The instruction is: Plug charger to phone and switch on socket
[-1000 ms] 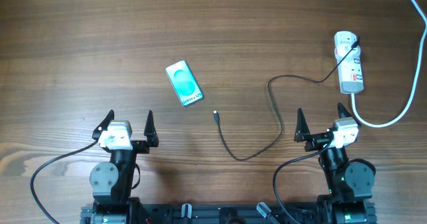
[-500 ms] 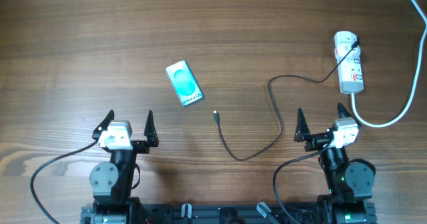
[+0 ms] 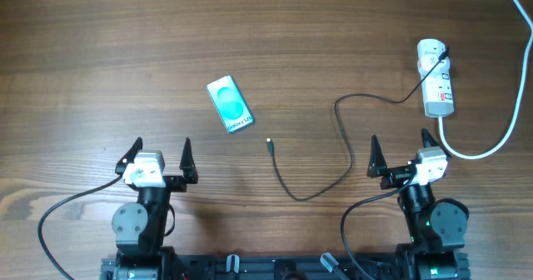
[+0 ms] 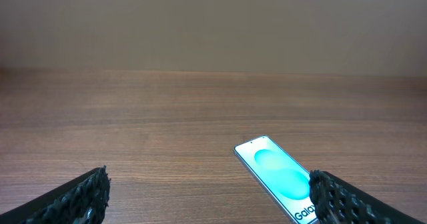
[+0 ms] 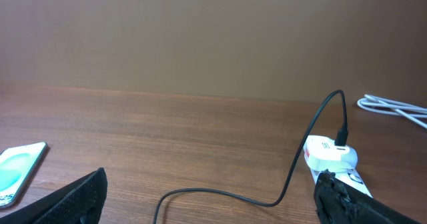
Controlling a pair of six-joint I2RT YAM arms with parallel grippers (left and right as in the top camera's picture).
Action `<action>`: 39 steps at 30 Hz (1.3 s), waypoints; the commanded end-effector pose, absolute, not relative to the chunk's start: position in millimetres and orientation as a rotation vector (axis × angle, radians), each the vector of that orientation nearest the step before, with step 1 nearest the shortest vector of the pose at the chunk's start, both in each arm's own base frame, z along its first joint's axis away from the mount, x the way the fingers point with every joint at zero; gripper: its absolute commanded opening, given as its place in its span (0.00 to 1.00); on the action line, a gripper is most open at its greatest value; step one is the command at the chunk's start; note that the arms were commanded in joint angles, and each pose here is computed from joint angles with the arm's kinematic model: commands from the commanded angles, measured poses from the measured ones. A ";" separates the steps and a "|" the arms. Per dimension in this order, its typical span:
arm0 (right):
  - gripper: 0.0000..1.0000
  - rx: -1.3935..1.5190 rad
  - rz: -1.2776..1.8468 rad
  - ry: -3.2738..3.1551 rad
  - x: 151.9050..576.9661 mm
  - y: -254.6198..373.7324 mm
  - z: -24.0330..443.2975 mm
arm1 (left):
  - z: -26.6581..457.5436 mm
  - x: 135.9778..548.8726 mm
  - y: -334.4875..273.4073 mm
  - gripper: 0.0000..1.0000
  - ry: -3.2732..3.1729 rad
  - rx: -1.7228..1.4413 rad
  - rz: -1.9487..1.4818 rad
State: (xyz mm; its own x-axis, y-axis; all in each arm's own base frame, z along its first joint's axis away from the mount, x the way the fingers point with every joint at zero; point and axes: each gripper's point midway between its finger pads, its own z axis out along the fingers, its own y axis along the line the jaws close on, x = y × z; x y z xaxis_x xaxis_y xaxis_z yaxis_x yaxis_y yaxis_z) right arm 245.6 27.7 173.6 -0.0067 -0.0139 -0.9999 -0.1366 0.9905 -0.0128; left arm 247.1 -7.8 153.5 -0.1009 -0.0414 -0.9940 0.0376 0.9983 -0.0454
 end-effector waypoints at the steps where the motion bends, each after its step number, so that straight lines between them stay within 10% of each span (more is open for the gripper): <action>1: 1.00 -0.115 0.074 1.574 246.0 24.7 173.4 | 148.3 247.4 -8.2 1.00 1.683 0.013 -0.050; 29: 1.00 -0.115 0.075 1.574 246.0 24.7 173.4 | 149.7 247.3 -13.4 1.00 1.677 0.036 -0.076; 39: 1.00 -0.115 0.074 1.574 246.1 24.6 173.4 | 238.0 228.8 -50.7 1.00 1.508 -0.095 -0.577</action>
